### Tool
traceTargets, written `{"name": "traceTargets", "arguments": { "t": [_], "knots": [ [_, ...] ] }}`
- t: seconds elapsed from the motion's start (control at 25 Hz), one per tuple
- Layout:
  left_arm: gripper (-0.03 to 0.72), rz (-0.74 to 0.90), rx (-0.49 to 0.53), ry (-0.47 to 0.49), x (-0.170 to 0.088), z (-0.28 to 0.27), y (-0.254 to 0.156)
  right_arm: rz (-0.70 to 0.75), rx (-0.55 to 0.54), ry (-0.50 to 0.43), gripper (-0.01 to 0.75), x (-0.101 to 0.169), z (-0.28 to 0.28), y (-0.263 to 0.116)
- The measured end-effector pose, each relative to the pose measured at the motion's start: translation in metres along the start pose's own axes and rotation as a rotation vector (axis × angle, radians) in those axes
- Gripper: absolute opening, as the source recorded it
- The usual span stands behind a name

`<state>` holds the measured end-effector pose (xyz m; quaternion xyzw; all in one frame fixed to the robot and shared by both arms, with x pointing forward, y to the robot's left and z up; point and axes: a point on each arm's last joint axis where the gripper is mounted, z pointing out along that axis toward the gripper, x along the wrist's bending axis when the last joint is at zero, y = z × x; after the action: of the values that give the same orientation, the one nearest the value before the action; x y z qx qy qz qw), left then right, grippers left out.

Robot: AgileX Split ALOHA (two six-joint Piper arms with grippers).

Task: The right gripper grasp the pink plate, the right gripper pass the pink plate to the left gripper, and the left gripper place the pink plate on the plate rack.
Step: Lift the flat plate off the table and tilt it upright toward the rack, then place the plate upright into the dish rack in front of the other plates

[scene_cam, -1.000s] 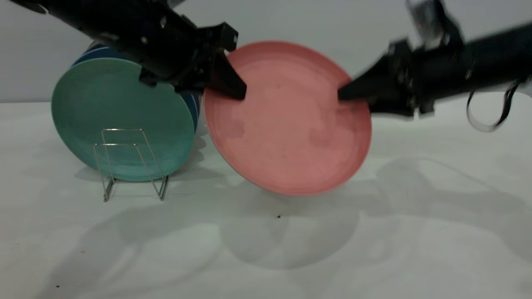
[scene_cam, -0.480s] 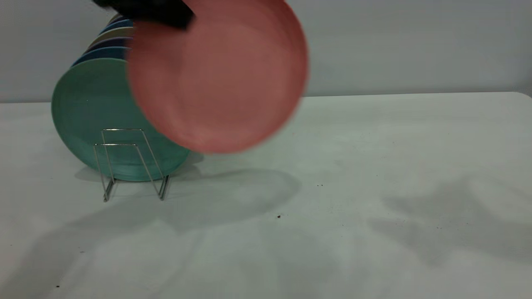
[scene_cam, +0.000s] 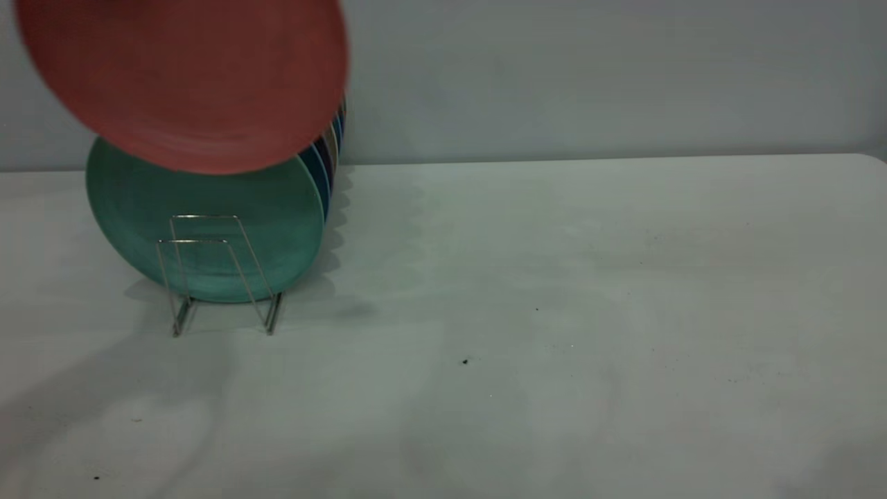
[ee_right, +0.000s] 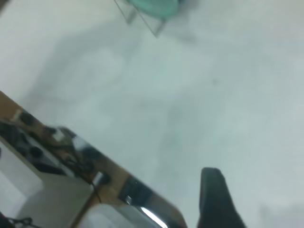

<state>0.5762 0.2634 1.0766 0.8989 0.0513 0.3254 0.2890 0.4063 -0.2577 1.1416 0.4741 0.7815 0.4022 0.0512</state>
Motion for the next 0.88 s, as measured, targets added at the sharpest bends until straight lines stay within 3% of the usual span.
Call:
{"name": "traceTargets", "arguments": {
  "t": [0.24, 0.48, 0.88],
  "knots": [
    [0.089, 0.137, 0.018, -0.036, -0.002, -0.003, -0.008, -0.009, 0.022, -0.099, 0.457, 0.025, -0.011, -0.065],
    [0.089, 0.215, 0.093, -0.046, -0.002, -0.004, -0.015, 0.017, 0.047, -0.263, 0.457, 0.033, -0.013, -0.124],
    [0.089, 0.198, 0.120, -0.077, -0.003, 0.014, -0.029, 0.007, -0.068, -0.498, 0.457, 0.042, -0.032, -0.166]
  ]
}}
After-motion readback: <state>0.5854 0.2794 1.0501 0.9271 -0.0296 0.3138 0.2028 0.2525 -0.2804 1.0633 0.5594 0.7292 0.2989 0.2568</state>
